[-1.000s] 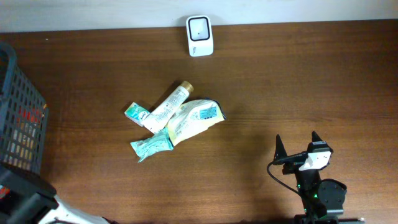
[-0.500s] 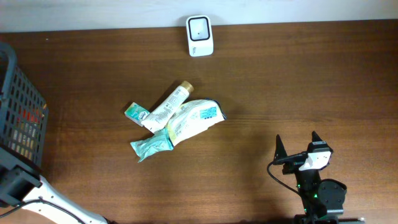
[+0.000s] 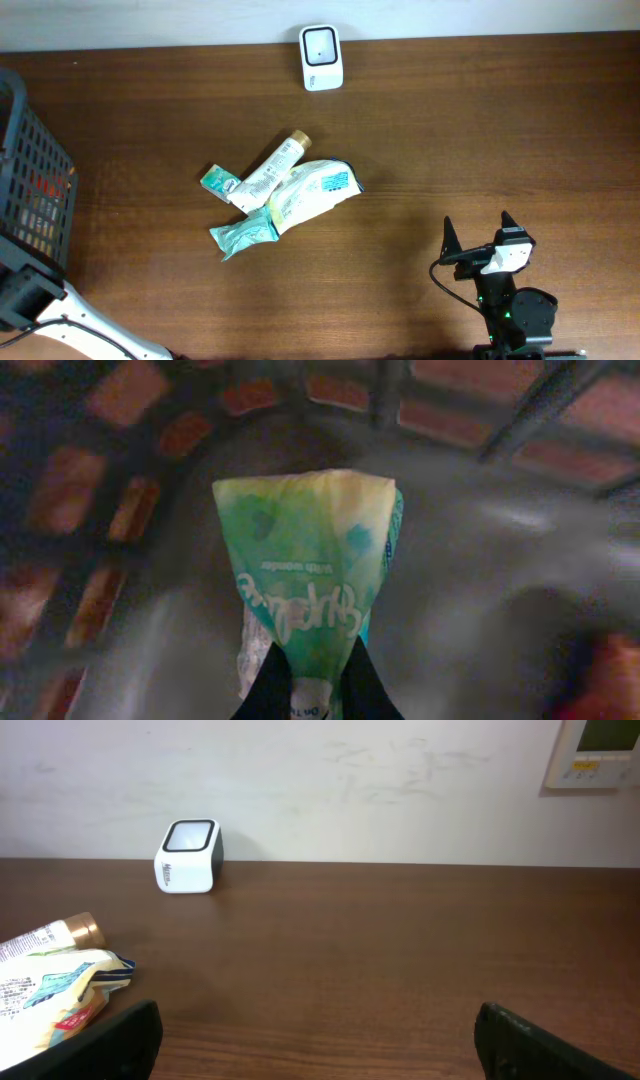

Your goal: Scan the item barcode

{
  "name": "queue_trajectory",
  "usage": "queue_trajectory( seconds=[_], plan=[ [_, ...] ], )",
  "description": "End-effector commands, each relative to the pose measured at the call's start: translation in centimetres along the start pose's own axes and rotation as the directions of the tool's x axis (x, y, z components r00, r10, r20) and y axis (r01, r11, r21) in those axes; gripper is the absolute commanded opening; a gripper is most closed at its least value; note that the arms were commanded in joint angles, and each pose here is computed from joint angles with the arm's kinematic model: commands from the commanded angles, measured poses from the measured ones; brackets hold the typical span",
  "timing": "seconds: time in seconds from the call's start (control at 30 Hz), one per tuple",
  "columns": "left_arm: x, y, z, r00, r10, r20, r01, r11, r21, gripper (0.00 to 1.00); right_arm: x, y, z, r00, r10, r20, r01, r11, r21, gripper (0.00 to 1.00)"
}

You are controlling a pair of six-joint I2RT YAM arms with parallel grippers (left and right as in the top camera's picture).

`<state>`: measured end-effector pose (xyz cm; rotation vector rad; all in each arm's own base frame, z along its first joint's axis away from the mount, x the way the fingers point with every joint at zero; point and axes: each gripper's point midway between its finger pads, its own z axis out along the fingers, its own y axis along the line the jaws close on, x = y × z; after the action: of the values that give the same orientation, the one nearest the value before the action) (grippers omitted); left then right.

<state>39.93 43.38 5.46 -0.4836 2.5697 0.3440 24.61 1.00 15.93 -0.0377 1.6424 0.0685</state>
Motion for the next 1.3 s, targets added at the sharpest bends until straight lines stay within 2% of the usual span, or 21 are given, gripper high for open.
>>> queue_trajectory(
  seconds=[0.0, 0.07, 0.13, 0.2, 0.23, 0.3, 0.4, 0.5, 0.53, 0.6, 0.67, 0.7, 0.73, 0.77, 0.83, 0.93, 1.0, 1.07, 1.13, 1.2, 1.27],
  plan=[
    [-7.9, 1.5, -13.8, 0.916, -0.296, 0.27, 0.307, 0.952, 0.004, 0.0, 0.2, 0.0, 0.0, 1.0, 0.0, -0.002, 0.0, 1.0, 0.0, 0.99],
    [-11.0, -0.4, -21.1, 0.859, -0.332, 0.39, 0.302, 0.943, 0.136, 0.0, 0.2, 0.0, 0.0, 1.0, 0.0, -0.002, 0.0, 1.0, 0.0, 0.99],
    [-13.7, -5.7, -31.5, 0.793, -0.308, 0.525, 0.134, 0.93, 0.343, 0.0, 0.2, 0.0, 0.0, 1.0, 0.0, -0.002, 0.0, 1.0, 0.0, 0.99],
    [-13.1, -10.8, -37.6, 0.786, -0.287, 0.548, -0.002, 0.885, 0.466, 0.0, 0.2, 0.0, 0.0, 1.0, 0.0, -0.002, 0.0, 1.0, 0.0, 0.99],
    [-11.6, -14.0, -39.2, 0.821, -0.284, 0.495, -0.021, 0.852, 0.523, 0.0, 0.2, 0.0, 0.0, 1.0, 0.0, -0.002, 0.0, 1.0, 0.0, 0.99],
    [-9.1, -19.6, -39.2, 0.897, -0.224, 0.382, -0.055, 0.799, 0.598, 0.0, 0.2, 0.0, 0.0, 1.0, 0.0, -0.002, 0.0, 1.0, 0.0, 0.99],
    [-2.2, -31.5, -35.7, 0.983, 0.09, 0.163, -0.176, 0.731, 0.659, 0.0, 0.2, 0.0, 0.0, 1.0, 0.0, -0.002, 0.0, 1.0, 0.0, 0.99],
    [3.3, -38.7, -31.8, 0.952, 0.303, 0.046, -0.253, 0.695, 0.673, 0.0, 0.2, 0.0, 0.0, 1.0, 0.0, -0.002, 0.0, 1.0, 0.0, 0.99],
    [6.7, -42.3, -29.1, 0.914, 0.405, 0.004, -0.299, 0.667, 0.683, 0.0, 0.2, 0.0, 0.0, 1.0, 0.0, -0.002, 0.0, 1.0, 0.0, 0.99],
    [10.0, -45.8, -26.5, 0.875, 0.484, -0.015, -0.332, 0.622, 0.71, 0.0, 0.2, 0.0, 0.0, 1.0, 0.0, -0.002, 0.0, 1.0, 0.0, 0.99],
    [12.8, -48.2, -24.0, 0.842, 0.538, -0.041, -0.347, 0.598, 0.723, 0.08, 0.2, 0.0, 0.0, 1.0, 0.0, -0.002, 0.0, 1.0, 0.0, 0.99],
    [13.5, -48.6, -23.2, 0.831, 0.554, -0.06, -0.347, 0.599, 0.722, 0.2, 0.2, 0.0, 0.0, 1.0, 0.0, -0.002, 0.0, 1.0, 0.0, 0.99],
    [13.8, -48.8, -22.9, 0.826, 0.559, -0.069, -0.344, 0.599, 0.723, 0.72, 0.2, 0.0, 0.0, 1.0, 0.0, -0.002, 0.0, 1.0, 0.0, 0.99],
    [13.7, -48.7, -22.8, 0.827, 0.558, -0.068, -0.347, 0.602, 0.719, 0.99, 0.2, 0.0, 0.0, 1.0, 0.0, -0.002, 0.0, 1.0, 0.0, 0.99],
    [11.3, -48.0, -24.1, 0.846, 0.532, -0.029, -0.364, 0.618, 0.697, 0.99, 0.2, 0.0, 0.0, 1.0, 0.0, -0.002, 0.0, 1.0, 0.0, 0.99],
    [4.4, -44.0, -29.2, 0.898, 0.431, 0.088, -0.39, 0.686, 0.614, 0.99, 0.2, 0.0, 0.0, 1.0, 0.0, -0.002, 0.0, 1.0, 0.0, 0.99],
    [-1.9, -37.0, -34.2, 0.93, 0.302, 0.21, -0.367, 0.81, 0.458, 0.99, 0.2, 0.0, 0.0, 1.0, 0.0, -0.002, 0.0, 1.0, 0.0, 0.99],
    [-5.5, -28.1, -37.4, 0.95, 0.133, 0.281, -0.216, 0.933, 0.289, 0.99, 0.2, 0.0, 0.0, 1.0, 0.0, -0.002, 0.0, 1.0, 0.0, 0.99],
    [-5.6, -18.6, -37.9, 0.953, -0.141, 0.268, 0.104, 0.984, 0.147, 0.99, 0.2, 0.0, 0.0, 1.0, 0.0, -0.002, 0.0, 1.0, 0.0, 0.99],
    [-4.3, -12.3, -37.1, 0.918, -0.311, 0.246, 0.307, 0.95, 0.058, 0.99, 0.2, 0.0, 0.0, 1.0, 0.0, -0.002, 0.0, 1.0, 0.0, 0.99],
    [-2.5, -7.7, -35.9, 0.882, -0.415, 0.222, 0.427, 0.904, -0.007, 0.99, 0.2, 0.0, 0.0, 1.0, 0.0, -0.002, 0.0, 1.0, 0.0, 0.99]
  ],
)
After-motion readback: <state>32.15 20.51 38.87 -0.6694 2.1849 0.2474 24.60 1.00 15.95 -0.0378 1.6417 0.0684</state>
